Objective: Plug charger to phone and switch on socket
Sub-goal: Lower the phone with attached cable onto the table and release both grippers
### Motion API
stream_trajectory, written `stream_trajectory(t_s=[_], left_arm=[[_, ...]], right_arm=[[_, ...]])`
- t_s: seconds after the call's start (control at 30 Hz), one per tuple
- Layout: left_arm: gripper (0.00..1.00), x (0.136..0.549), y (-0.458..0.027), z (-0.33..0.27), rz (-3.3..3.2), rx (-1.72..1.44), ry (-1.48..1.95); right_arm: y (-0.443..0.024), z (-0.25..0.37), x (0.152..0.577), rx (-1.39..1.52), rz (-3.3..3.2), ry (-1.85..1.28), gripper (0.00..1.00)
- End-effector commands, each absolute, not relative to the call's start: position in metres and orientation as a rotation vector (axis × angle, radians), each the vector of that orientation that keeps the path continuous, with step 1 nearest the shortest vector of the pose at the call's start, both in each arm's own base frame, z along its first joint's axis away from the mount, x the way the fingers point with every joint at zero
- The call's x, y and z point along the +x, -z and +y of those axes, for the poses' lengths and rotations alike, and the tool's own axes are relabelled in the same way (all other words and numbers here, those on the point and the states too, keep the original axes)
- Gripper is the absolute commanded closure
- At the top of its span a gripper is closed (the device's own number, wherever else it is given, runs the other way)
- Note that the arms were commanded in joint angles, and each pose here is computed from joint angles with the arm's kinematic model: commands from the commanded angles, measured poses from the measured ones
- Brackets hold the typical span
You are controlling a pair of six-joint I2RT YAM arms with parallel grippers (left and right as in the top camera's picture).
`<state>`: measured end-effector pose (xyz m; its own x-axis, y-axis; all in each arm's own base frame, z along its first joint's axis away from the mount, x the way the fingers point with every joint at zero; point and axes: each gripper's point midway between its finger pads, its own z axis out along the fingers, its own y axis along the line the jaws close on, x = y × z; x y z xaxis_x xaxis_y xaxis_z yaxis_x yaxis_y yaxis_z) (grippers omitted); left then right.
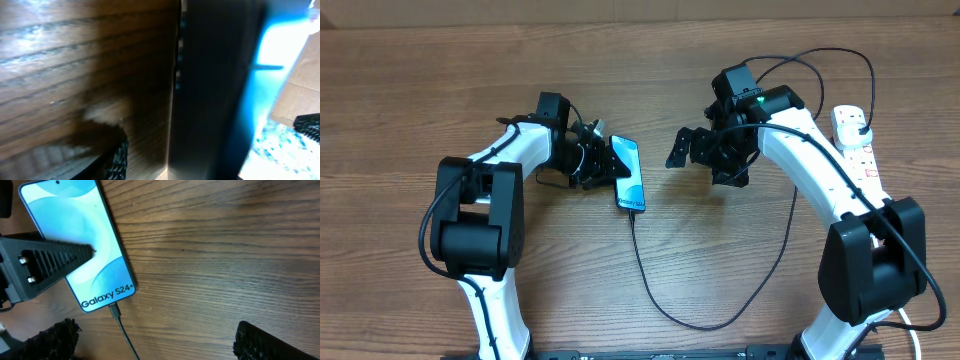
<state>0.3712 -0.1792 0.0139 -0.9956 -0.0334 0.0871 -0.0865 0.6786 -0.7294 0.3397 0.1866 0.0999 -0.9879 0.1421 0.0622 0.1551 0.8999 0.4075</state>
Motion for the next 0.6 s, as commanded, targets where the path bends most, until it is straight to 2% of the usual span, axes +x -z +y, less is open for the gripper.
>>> stream_trajectory(t_s=[0.0, 0.23, 0.57], left_arm=[[0.35, 0.372, -0.009, -0.173, -2.844, 0.103, -1.18], [0.22, 0.365, 0.008, -0.143, -2.918, 0.164, -0.857], [0.23, 0.361, 0.013, -0.118, -2.958, 0.18, -0.606]], right_arm=[[-0.112, 0.177, 0.344, -0.237, -3.104, 0.592, 0.0], [-0.106, 0.161, 0.34, -0.258, -3.126, 0.453, 0.0], [-0.105, 0.159, 0.335, -0.261, -3.108, 0.432, 0.0]])
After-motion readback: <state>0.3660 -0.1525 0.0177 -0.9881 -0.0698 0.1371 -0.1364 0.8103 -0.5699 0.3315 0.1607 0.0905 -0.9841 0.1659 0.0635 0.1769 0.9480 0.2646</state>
